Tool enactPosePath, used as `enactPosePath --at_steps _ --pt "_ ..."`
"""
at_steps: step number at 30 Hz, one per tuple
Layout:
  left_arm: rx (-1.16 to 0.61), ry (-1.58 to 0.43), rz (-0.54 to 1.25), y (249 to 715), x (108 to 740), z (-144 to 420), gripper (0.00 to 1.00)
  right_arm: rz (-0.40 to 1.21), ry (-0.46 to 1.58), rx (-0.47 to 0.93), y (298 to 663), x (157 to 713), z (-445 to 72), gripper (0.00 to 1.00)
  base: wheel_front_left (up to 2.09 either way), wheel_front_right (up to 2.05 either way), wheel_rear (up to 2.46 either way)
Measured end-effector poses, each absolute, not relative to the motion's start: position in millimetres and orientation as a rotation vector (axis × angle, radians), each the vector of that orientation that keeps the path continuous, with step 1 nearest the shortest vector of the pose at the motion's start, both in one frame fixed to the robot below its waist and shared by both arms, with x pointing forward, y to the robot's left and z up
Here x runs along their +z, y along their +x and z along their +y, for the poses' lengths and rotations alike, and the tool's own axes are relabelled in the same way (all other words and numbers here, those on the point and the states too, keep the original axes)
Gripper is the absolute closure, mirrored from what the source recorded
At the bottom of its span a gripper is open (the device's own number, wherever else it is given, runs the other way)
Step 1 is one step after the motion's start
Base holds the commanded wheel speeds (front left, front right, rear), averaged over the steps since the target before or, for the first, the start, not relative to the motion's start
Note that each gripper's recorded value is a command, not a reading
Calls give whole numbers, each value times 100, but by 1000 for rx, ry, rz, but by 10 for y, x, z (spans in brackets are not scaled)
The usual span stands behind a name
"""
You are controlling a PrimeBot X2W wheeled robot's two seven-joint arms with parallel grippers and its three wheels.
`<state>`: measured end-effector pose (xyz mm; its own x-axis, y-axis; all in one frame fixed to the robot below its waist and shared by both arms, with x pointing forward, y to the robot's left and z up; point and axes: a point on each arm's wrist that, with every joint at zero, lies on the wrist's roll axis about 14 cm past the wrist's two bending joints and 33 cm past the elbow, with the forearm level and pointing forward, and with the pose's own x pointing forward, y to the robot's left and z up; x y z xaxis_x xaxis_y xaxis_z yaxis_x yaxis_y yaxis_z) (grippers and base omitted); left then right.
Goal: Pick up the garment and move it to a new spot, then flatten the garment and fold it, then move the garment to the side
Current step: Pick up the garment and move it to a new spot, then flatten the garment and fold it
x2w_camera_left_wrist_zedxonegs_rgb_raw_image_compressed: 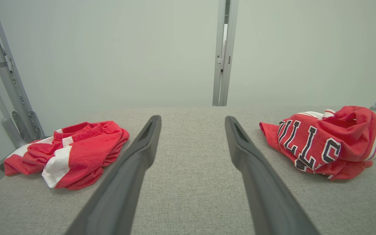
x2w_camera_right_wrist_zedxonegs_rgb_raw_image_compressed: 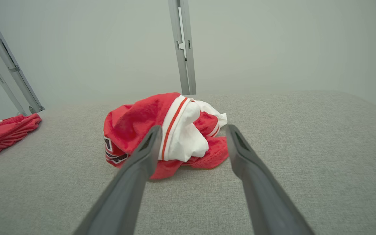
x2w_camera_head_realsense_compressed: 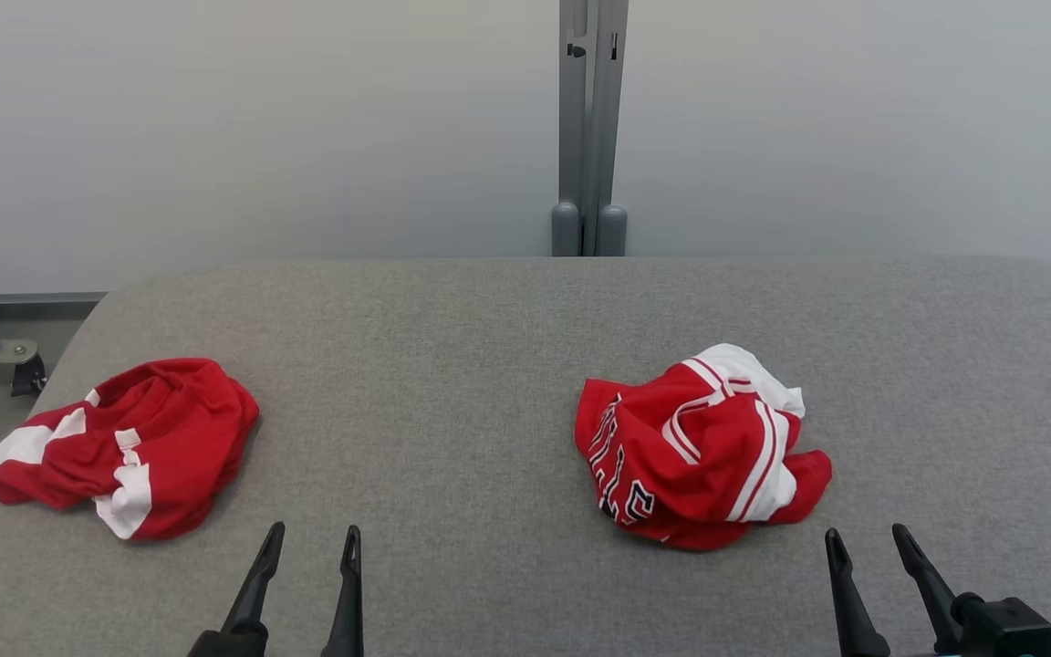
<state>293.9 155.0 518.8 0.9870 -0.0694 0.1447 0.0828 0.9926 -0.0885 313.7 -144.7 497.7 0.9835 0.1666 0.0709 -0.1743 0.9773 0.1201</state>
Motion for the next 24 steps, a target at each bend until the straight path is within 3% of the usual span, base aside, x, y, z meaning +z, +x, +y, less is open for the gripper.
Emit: enactPosePath --at_steps 24 --pt "-123 -100 -114 2986 5120 1378 0 -48 126 146 3131 4934 -1522 0 0 0 0"
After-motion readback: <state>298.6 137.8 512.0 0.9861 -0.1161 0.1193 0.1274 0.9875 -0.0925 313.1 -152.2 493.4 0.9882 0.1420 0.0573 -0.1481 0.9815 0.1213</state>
